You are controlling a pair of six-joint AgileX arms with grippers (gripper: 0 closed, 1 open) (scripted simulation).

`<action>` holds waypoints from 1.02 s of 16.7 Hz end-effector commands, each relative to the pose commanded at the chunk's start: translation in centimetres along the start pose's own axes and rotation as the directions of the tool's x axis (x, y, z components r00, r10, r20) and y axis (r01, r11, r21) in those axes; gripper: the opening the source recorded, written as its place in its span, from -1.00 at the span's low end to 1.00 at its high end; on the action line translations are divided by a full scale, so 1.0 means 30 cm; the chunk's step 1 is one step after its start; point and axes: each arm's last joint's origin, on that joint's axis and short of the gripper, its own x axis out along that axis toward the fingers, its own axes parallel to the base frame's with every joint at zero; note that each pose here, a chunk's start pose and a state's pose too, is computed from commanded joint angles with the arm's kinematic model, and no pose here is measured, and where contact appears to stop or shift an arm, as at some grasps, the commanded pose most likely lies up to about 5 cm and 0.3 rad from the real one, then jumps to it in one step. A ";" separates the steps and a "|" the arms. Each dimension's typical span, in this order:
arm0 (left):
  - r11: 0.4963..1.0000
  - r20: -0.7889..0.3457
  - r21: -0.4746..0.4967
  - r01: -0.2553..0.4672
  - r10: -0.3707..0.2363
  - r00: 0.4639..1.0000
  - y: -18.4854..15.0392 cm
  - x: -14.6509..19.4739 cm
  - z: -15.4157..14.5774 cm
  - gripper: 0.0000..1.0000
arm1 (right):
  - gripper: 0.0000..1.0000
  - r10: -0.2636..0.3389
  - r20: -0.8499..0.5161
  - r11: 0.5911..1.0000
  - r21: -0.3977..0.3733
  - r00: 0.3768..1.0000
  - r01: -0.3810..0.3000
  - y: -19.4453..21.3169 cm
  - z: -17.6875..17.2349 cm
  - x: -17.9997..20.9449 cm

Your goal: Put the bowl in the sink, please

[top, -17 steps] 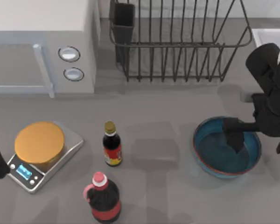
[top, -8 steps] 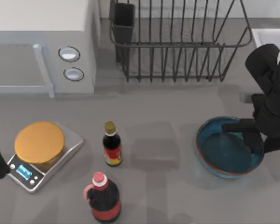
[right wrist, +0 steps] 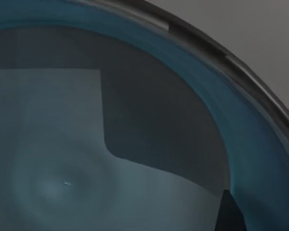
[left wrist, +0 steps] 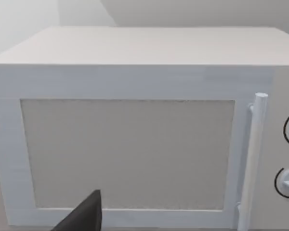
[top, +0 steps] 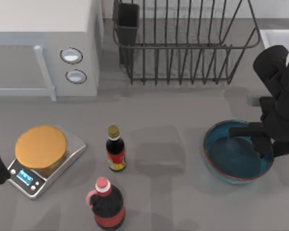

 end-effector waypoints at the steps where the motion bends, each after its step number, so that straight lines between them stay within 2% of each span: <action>1: 1.000 0.000 0.000 0.000 0.000 1.000 0.000 0.000 0.000 1.00 | -1.00 0.000 0.000 1.000 0.000 1.000 0.000 0.000 0.000 0.000; 6: 1.000 0.000 0.000 0.000 0.000 1.000 0.000 0.000 0.000 1.00 | -1.00 0.003 0.011 1.000 0.001 1.000 -0.003 0.008 0.024 -0.068; 14: 1.000 0.000 0.000 0.000 0.000 1.000 0.000 0.000 0.000 1.00 | -1.00 -0.006 -0.018 1.000 0.002 1.000 0.006 0.004 0.015 -0.434; 17: 1.000 0.000 0.000 0.000 0.000 1.000 0.000 0.000 0.000 1.00 | -1.00 0.000 0.002 1.000 0.001 1.000 0.000 -0.001 0.000 -0.502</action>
